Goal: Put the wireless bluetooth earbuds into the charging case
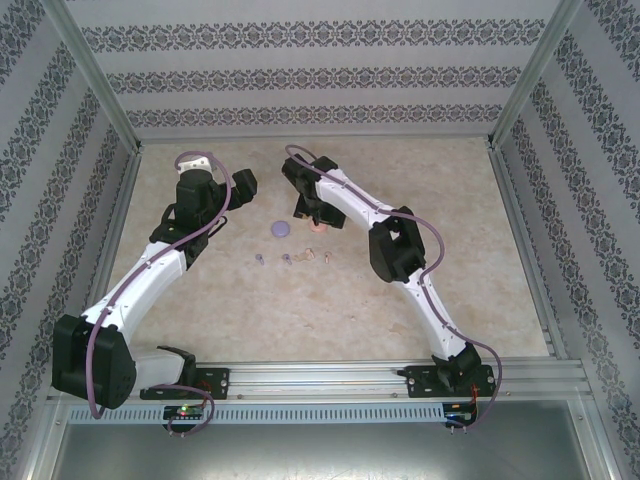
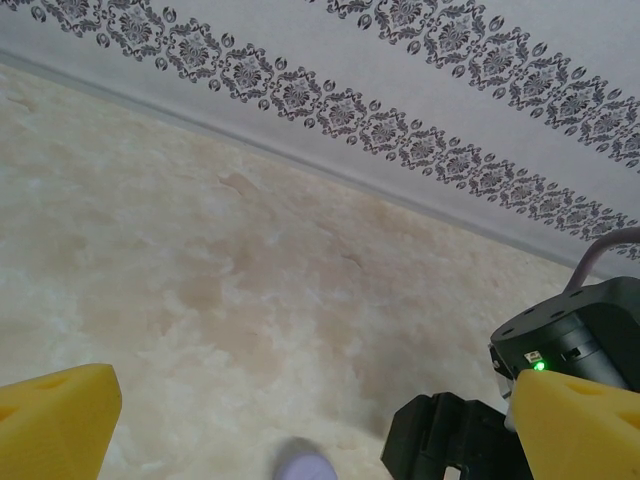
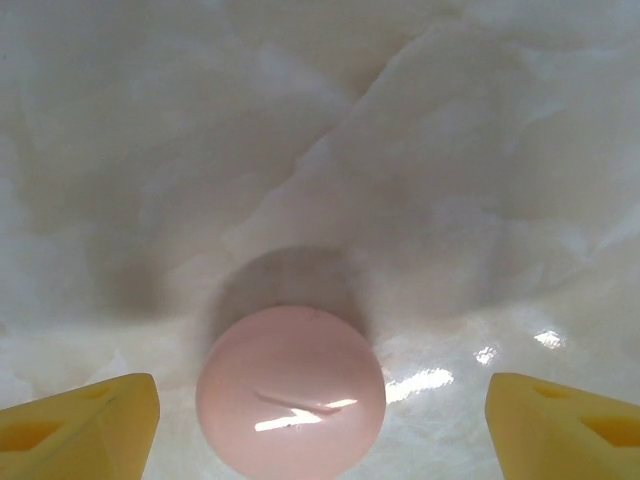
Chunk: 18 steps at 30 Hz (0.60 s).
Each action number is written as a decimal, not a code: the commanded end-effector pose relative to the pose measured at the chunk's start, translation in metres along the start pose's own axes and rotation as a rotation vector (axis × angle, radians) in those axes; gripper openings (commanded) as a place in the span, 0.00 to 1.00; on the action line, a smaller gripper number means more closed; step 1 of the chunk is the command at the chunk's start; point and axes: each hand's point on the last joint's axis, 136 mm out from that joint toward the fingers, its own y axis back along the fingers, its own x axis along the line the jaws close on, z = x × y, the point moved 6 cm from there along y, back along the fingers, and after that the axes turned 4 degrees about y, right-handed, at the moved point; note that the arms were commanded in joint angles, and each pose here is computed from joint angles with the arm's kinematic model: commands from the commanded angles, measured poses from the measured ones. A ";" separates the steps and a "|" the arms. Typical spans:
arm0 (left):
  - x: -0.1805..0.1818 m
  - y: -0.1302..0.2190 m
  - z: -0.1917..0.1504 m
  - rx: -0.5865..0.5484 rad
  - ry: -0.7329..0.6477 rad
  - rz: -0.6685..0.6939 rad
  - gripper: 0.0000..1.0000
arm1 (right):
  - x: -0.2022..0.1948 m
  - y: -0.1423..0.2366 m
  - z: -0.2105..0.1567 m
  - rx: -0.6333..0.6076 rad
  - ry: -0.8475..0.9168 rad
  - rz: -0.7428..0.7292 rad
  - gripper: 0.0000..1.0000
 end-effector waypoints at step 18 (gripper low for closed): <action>0.000 0.006 0.001 -0.011 0.047 -0.034 1.00 | -0.016 0.004 -0.019 0.002 0.072 -0.075 0.83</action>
